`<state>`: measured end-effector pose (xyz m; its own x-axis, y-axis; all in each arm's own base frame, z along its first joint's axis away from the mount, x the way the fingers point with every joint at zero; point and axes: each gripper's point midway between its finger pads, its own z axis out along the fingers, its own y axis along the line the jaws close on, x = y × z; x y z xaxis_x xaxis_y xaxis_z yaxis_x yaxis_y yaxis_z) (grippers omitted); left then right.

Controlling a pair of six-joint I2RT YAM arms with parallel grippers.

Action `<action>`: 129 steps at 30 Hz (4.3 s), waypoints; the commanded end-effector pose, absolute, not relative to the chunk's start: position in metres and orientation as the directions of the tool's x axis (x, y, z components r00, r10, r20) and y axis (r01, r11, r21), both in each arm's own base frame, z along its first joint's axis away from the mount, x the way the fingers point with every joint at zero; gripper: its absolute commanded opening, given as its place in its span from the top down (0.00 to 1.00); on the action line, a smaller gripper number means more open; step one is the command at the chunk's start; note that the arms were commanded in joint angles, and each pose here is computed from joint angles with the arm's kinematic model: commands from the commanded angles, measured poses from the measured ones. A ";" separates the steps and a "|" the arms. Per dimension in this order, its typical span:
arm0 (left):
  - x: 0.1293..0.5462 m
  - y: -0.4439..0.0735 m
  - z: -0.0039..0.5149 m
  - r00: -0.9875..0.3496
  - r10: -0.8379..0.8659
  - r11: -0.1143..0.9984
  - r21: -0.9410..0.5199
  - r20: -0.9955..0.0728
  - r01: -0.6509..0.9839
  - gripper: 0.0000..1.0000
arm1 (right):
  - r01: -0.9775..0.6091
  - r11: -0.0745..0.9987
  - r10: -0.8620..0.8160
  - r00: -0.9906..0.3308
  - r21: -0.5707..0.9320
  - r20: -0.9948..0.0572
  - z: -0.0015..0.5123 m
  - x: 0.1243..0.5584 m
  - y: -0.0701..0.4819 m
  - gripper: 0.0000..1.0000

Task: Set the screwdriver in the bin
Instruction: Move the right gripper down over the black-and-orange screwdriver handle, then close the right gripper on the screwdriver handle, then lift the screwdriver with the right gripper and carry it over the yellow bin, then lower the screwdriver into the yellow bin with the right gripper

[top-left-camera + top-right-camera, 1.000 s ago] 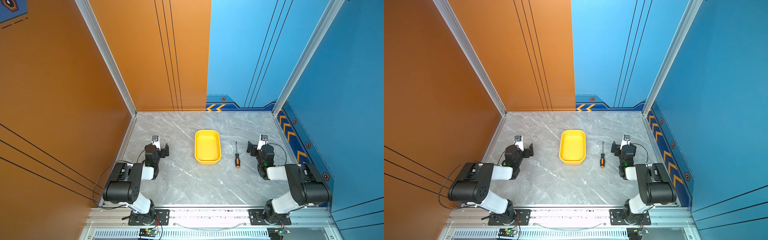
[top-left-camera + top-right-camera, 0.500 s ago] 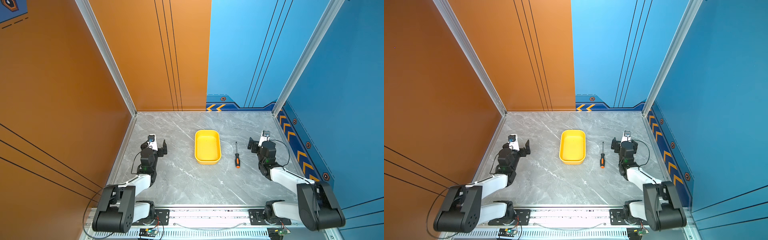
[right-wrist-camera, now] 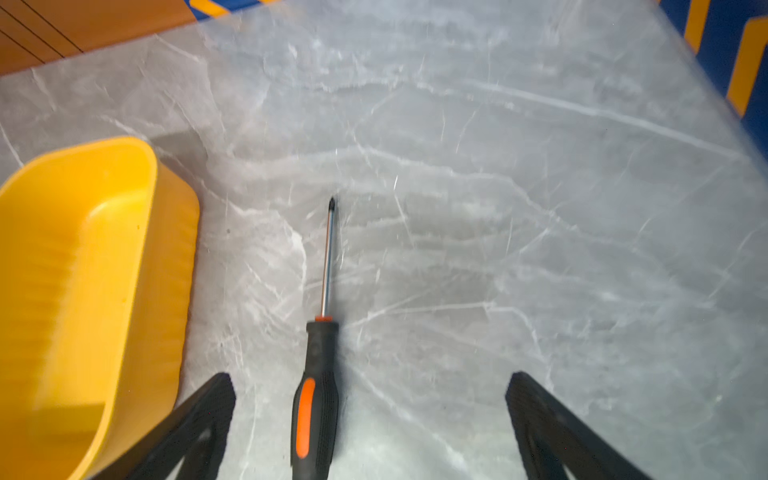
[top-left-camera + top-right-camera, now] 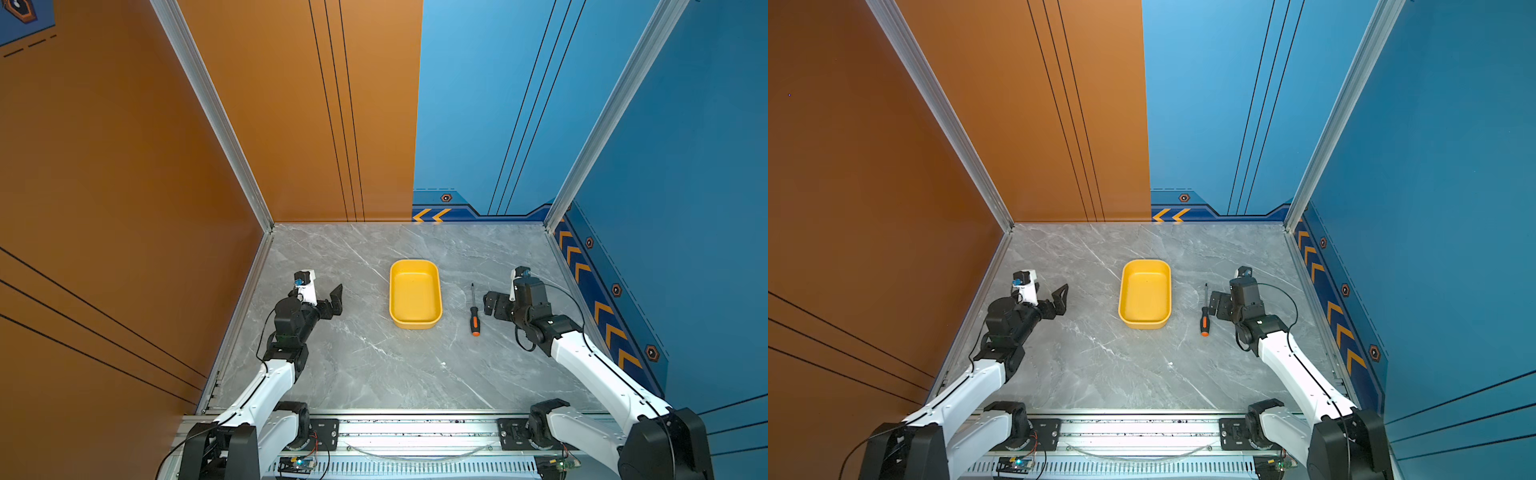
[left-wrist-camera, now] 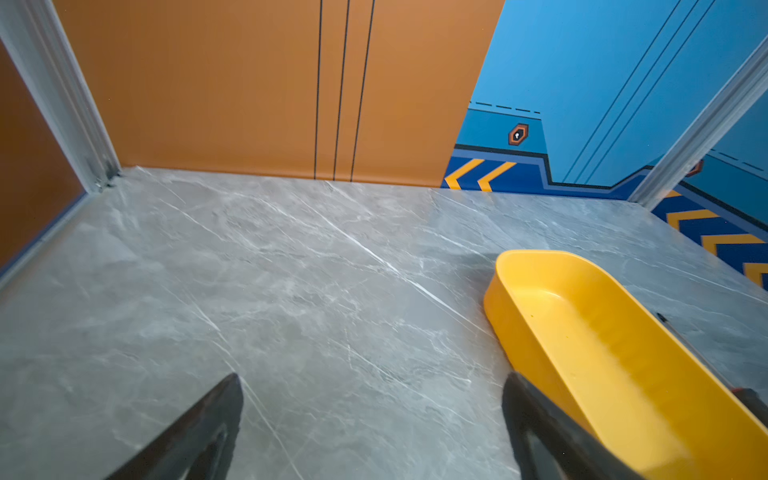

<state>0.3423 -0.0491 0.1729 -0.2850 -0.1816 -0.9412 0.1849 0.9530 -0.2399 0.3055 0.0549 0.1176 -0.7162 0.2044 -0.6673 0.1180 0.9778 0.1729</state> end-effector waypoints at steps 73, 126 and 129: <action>0.346 -0.081 0.130 -0.519 -0.252 0.887 -0.409 -0.817 0.213 0.02 | 0.071 0.957 0.232 -0.768 0.280 -0.597 0.113 0.322 0.138 1.00; 0.350 -0.083 0.124 -0.540 -0.250 0.883 -0.418 -0.804 0.213 0.02 | -0.015 0.998 0.026 -0.794 0.062 -0.607 0.071 0.365 0.284 1.00; 0.349 -0.082 0.123 -0.541 -0.250 0.884 -0.418 -0.803 0.211 0.02 | -0.008 0.998 0.027 -0.802 0.056 -0.597 0.066 0.363 0.283 1.00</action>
